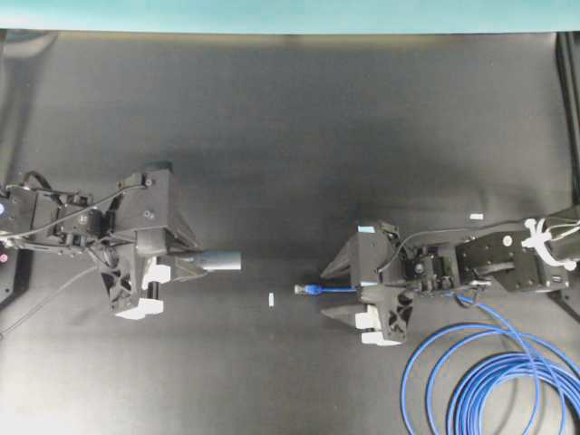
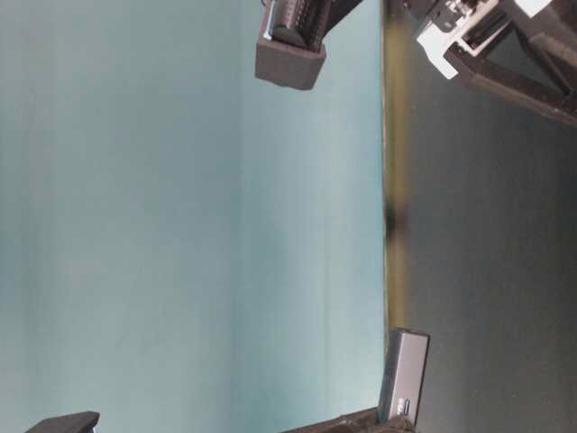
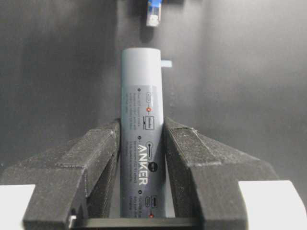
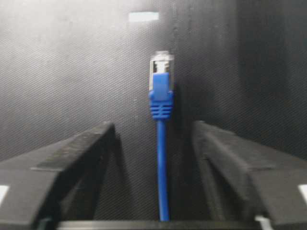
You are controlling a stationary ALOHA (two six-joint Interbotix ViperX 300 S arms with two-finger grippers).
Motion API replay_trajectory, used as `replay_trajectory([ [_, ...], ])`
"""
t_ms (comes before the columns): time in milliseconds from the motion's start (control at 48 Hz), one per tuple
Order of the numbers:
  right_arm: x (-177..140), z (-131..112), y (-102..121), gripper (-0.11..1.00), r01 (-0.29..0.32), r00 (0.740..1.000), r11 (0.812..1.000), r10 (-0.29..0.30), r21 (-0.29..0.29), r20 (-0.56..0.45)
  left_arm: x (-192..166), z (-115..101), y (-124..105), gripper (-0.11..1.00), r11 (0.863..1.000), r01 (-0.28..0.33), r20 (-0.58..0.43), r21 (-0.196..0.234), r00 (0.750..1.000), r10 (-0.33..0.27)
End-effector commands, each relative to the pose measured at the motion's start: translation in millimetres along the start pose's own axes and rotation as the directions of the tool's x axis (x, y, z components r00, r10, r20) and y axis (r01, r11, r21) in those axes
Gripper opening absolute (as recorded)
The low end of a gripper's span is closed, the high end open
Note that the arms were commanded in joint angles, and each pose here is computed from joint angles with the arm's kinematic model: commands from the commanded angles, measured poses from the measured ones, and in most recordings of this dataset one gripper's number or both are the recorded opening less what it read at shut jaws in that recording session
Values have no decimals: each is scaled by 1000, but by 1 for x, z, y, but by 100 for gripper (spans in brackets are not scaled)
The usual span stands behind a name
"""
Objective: Insert the LAN cable into the hub.
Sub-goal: 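Lower the right gripper onto the blue LAN cable plug and grasp, then lift the plug and bring both grippers toward each other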
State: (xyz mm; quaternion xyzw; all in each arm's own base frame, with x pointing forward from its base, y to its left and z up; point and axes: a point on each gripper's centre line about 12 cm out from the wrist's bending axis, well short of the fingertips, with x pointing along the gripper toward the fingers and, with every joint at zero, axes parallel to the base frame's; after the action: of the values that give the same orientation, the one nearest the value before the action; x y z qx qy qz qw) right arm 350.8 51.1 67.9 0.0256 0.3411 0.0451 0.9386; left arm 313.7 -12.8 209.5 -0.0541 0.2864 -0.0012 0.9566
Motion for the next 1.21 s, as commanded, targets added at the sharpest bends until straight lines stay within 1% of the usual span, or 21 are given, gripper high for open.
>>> replay_trajectory([
  [0,8,-3,3,54,-6,1000,1000,6,-1,-11,-1,7,-2,28,1000,7,22,4,1000,-7],
  [229,11,-5,8,35,-16,1000,1000,16,-5,-20,-1,6,-5,28,1000,15,21,8,1000,-15],
  [291,11,-6,9,28,-16,999,1000,16,-3,-28,-2,5,-6,28,1000,16,21,8,1000,-16],
  [333,10,-7,9,18,-15,999,1000,15,2,-34,-1,5,-6,28,1000,16,20,8,1000,-16],
  [375,10,-8,9,14,-13,999,1000,13,12,-39,-2,5,-6,28,1000,16,21,8,1000,-16],
  [541,2,-4,7,14,-8,1000,998,9,56,-29,-2,9,-7,28,1000,19,27,18,999,-19],
  [666,-14,18,4,14,-9,999,996,5,91,42,-2,16,-8,28,999,19,28,31,999,-20],
  [729,-24,34,1,14,-11,996,995,2,98,87,-2,21,-9,28,999,17,24,37,1000,-18],
  [833,-43,59,-2,14,-11,989,995,-4,103,146,-3,30,-10,28,998,13,12,67,1000,-14],
  [958,-59,77,-4,14,-11,983,995,-8,101,181,1,37,-10,28,993,7,-13,117,1000,-6],
  [1083,-67,91,-4,14,-11,980,996,-7,90,200,7,39,-4,28,993,-7,-22,119,1000,9],
  [1187,-67,99,-3,14,-12,978,997,-6,83,210,11,42,-1,28,993,-15,-18,121,1000,18],
])
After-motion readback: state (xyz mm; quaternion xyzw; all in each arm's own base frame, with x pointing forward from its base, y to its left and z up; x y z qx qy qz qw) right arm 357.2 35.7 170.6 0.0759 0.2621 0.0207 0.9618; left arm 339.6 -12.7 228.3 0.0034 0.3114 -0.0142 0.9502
